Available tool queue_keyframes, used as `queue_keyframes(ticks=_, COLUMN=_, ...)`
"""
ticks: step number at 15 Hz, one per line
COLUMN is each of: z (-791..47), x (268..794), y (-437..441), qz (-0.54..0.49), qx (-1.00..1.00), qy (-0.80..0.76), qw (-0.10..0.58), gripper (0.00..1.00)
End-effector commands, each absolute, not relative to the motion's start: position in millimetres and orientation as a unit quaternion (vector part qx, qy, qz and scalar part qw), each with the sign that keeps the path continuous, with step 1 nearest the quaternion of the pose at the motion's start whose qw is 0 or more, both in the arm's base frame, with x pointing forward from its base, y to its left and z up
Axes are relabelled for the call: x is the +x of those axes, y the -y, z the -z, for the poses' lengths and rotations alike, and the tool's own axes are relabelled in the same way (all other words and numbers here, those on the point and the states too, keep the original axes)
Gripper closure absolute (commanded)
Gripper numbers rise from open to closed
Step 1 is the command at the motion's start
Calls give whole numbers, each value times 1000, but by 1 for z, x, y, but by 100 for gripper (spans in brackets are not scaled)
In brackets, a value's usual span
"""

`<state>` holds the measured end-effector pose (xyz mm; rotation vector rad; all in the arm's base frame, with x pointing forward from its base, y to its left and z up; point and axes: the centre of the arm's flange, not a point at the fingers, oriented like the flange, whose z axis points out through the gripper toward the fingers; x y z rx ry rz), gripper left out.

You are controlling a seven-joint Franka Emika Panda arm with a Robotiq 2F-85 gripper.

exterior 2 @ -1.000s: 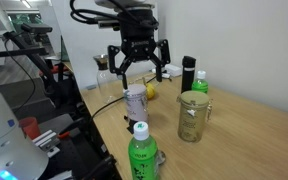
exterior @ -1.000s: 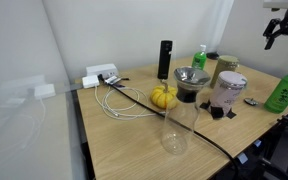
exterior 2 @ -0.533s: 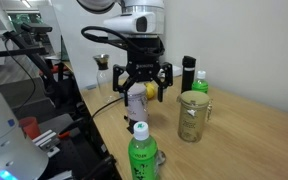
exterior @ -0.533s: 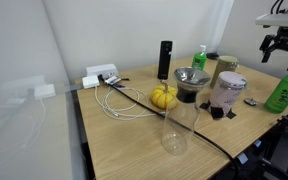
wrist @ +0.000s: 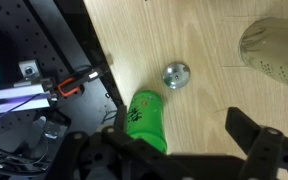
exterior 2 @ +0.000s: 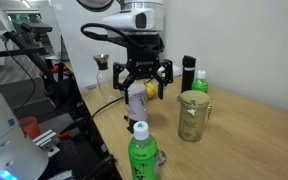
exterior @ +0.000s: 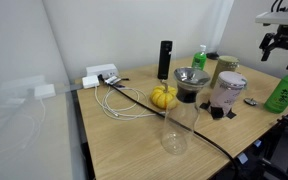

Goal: Put the silver lid on top of the clear bottle on the left

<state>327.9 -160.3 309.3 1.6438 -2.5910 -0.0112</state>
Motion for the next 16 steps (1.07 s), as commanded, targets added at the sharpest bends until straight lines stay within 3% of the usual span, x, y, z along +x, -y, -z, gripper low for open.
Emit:
queue_keyframes(ticks=1, z=-292, x=333, y=164, qz=2, qx=492, qy=870, qw=15, gripper=0)
queue_keyframes(ticks=4, z=-270, x=336, y=175, qz=-13, qx=425, qy=905, qw=-11, gripper=0)
queue_keyframes(ticks=11, z=-199, x=316, y=191, qz=46, qx=318, qy=947, qw=23, gripper=0)
queue_keyframes(ticks=16, z=-211, x=321, y=192, qz=37, qx=336, qy=941, qw=29, gripper=0)
